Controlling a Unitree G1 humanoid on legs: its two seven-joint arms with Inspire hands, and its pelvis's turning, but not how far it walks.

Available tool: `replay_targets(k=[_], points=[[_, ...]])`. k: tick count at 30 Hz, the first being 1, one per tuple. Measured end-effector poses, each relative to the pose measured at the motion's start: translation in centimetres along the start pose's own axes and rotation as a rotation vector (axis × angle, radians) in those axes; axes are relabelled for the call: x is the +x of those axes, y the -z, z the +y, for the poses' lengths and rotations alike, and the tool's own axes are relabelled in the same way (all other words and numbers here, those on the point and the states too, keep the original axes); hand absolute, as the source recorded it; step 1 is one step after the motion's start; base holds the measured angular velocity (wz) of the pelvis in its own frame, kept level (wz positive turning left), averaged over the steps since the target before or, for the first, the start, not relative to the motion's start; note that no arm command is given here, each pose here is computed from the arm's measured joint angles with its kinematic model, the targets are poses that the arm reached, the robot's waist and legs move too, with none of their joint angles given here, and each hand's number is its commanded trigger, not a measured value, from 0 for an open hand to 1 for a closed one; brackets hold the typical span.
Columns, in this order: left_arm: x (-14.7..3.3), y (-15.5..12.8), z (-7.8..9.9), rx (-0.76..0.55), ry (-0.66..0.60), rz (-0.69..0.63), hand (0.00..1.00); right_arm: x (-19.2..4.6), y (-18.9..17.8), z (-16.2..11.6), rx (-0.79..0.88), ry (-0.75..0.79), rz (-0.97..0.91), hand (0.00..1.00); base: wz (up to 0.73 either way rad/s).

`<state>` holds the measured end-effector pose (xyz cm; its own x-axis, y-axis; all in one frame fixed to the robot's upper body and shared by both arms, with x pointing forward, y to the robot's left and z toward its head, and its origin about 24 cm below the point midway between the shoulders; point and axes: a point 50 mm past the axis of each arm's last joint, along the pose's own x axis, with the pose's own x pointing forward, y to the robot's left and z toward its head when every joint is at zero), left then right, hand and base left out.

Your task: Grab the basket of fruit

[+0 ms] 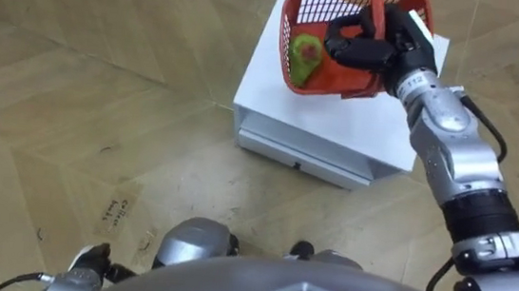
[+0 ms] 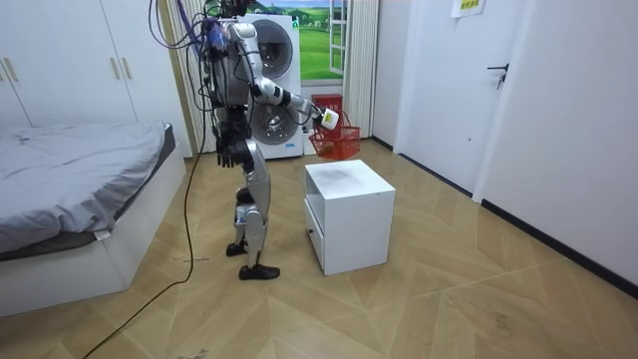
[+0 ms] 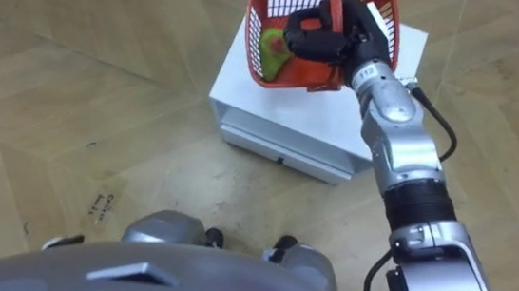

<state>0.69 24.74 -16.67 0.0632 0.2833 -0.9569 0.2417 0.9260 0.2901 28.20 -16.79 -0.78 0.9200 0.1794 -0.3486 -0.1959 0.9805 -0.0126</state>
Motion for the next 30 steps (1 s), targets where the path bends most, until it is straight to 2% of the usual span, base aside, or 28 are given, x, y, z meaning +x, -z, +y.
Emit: replay_targets(k=[7,12,13,14,30], points=[[-0.1,0.2,-0.3,0.016,0.014,0.008,0.0,1.3,-0.5,0.8,0.019,-0.009,0.009,1.0,0.03],[-0.1,-0.3,-0.3,0.016,0.022,-0.012,0.0,1.4,-0.4,0.7,0.02,-0.006,0.017,1.0,0.02],[-0.1,-0.3,-0.3,0.015,0.023,-0.016,0.0,1.4,-0.4,0.7,0.019,-0.006,0.017,0.55,0.05],[-0.1,-0.3,-0.3,0.015,0.023,-0.018,0.0,1.4,-0.4,0.7,0.019,-0.006,0.017,0.0,0.08],[-0.3,1.6,-1.0,0.022,0.071,0.038,0.0,1.2,2.8,-0.6,0.026,0.097,0.153,0.0,0.02]])
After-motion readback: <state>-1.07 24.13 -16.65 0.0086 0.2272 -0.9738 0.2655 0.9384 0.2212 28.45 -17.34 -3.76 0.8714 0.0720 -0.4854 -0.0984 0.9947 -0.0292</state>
